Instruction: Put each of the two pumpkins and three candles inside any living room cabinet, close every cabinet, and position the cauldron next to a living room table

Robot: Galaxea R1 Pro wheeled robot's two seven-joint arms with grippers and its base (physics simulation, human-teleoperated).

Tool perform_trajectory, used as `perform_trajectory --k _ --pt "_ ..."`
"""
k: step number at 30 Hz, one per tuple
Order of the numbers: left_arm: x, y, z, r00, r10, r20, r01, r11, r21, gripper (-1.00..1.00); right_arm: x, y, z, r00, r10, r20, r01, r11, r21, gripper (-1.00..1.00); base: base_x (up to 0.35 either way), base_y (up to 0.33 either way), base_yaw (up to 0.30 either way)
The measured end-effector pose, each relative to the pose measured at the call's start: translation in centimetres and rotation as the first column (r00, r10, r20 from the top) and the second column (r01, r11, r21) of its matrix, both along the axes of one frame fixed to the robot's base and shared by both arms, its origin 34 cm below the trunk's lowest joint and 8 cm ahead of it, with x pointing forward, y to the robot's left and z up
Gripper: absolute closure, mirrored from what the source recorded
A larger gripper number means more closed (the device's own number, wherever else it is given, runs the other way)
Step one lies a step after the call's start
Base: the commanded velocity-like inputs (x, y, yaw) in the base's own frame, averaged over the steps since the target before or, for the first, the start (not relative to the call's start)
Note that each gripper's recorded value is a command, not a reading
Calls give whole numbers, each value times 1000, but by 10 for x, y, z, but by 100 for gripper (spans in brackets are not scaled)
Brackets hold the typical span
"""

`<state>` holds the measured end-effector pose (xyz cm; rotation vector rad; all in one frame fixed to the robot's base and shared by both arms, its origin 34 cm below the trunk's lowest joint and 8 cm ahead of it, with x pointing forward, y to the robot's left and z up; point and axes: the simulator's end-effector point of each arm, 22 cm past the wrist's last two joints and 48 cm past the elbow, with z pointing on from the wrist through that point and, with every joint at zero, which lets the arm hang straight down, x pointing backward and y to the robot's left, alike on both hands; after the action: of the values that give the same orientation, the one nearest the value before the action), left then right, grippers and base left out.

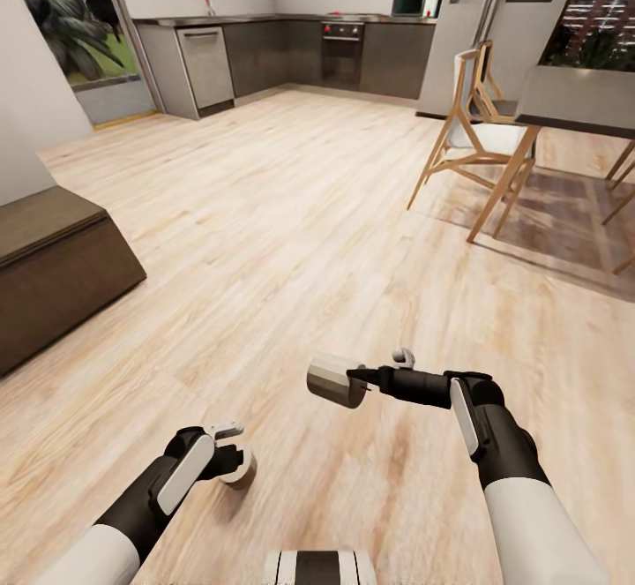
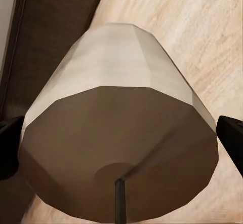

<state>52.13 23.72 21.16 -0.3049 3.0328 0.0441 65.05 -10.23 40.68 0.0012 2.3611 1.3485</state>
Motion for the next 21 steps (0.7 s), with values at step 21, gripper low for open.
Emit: perform_trajectory --k 21 --pt "-14 -19 -28 999 -16 -40 12 996 -88 -100 -8 1 -37 998 2 -63 -2 1000 0 100 1 0 0"
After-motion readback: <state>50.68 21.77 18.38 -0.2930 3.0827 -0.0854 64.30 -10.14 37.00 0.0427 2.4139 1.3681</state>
